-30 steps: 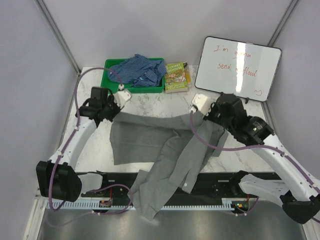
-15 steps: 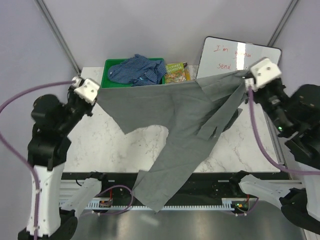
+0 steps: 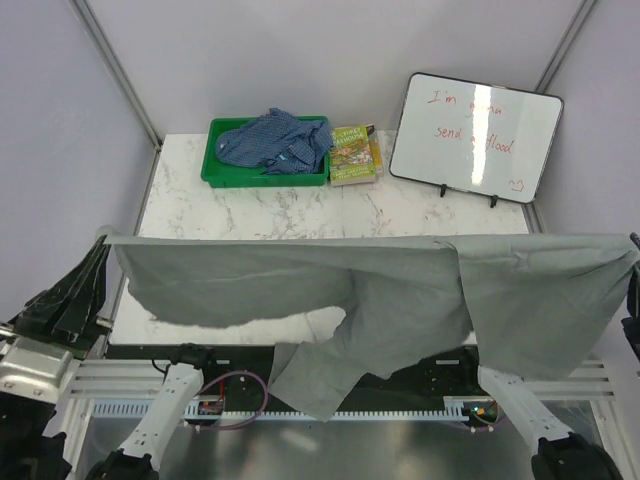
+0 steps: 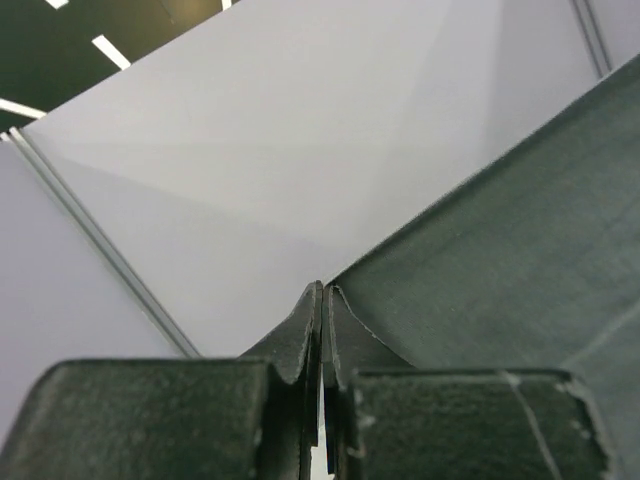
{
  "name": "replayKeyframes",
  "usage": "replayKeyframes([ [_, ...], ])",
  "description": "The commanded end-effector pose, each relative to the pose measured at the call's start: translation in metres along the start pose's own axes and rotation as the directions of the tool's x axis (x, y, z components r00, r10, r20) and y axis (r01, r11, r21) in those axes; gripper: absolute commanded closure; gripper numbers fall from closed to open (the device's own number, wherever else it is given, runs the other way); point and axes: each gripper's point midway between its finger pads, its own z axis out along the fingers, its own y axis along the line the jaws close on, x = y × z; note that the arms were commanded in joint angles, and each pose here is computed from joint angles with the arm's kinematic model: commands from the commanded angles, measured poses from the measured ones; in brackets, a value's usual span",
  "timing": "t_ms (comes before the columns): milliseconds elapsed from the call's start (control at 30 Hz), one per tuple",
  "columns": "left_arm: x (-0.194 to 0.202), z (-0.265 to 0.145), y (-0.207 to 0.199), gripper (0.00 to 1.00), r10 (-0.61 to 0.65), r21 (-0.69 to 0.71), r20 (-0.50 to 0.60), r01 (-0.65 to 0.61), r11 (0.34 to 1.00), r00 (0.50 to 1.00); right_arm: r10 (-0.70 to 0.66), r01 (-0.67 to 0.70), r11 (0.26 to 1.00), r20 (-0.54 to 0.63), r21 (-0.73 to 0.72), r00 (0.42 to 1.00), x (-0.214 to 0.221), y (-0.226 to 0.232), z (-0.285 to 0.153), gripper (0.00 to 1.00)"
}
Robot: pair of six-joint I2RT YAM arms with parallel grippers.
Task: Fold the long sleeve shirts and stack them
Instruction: Flatten the shirt out
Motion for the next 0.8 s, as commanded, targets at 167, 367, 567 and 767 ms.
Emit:
replayKeyframes([
  [167,0.178,0.041,-0.015,0.98,0.019,-0.019,-0.447,-0.031,0.999,0.894,-0.206,0.211,0.977,-0.392,-0.033,0.897,0.142,0.007,0.059,1.00],
  [367,0.317,0.073,-0.072,0.98,0.070,0.121,-0.580,0.001,0.993,0.812,-0.234,0.117,0.963,-0.543,-0.243,0.806,0.285,0.074,0.088,1.00],
  [567,0.452,0.085,-0.140,0.98,0.069,0.227,-0.717,0.139,0.964,0.694,-0.266,0.030,0.931,-0.620,-0.364,0.738,0.404,0.131,0.113,1.00],
  [767,0.549,0.111,-0.167,0.98,0.098,0.249,-0.802,0.180,0.952,0.589,-0.244,-0.127,0.908,-0.751,-0.399,0.613,0.525,0.184,0.138,1.00],
])
